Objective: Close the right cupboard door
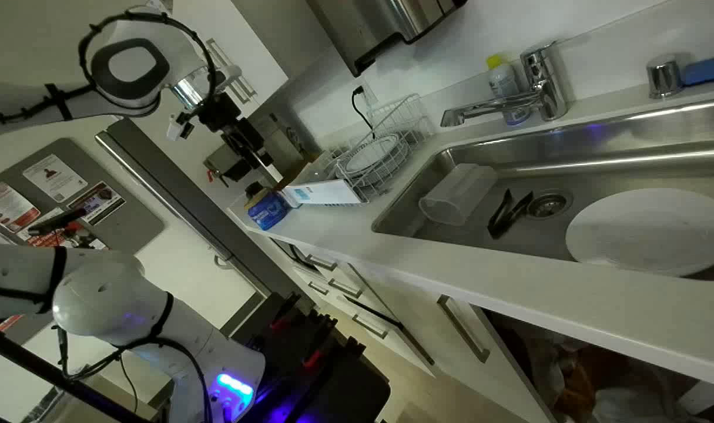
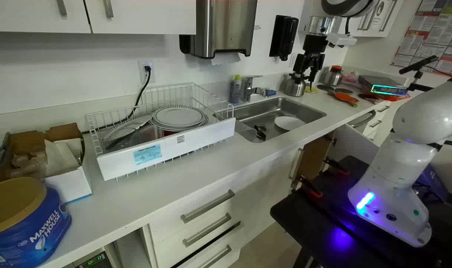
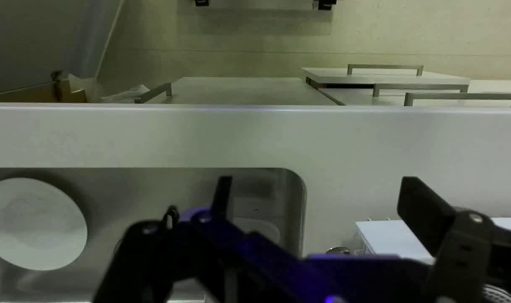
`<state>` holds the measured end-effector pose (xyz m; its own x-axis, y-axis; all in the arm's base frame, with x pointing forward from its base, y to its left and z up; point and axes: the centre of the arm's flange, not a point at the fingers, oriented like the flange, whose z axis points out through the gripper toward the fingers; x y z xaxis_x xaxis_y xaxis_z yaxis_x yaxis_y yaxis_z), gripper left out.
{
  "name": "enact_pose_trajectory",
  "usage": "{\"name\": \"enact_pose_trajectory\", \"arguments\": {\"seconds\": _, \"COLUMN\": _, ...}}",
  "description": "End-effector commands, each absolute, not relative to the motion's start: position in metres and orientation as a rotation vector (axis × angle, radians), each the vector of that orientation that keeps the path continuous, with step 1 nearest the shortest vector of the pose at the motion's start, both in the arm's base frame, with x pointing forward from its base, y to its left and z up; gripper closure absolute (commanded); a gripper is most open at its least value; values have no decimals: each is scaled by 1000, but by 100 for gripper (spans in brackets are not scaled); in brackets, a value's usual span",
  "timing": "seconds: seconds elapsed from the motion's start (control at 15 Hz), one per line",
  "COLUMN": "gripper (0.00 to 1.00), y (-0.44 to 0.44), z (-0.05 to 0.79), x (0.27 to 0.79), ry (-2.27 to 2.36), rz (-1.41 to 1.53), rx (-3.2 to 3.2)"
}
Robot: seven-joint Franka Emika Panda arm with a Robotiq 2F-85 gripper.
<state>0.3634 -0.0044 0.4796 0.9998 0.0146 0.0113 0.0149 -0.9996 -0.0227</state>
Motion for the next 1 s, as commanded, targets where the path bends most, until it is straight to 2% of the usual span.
{"name": "enact_pose_trajectory", "arguments": {"seconds": 0.0, "gripper": 0, "y": -4, "z": 480, "x": 363, "ry": -23, "rz": -17, "rx": -3119}}
{"name": "enact_pose_trajectory", "arguments": {"seconds": 0.47, "gripper": 0, "y": -10, "z": 482, "x": 370, "ry": 37, "rz": -69, "rx": -3140}}
{"name": "enact_pose_trajectory", "arguments": {"seconds": 0.93, "gripper": 0, "y": -129, "z": 445, "x": 405, "ry": 608, "rz": -293, "rx": -3196}}
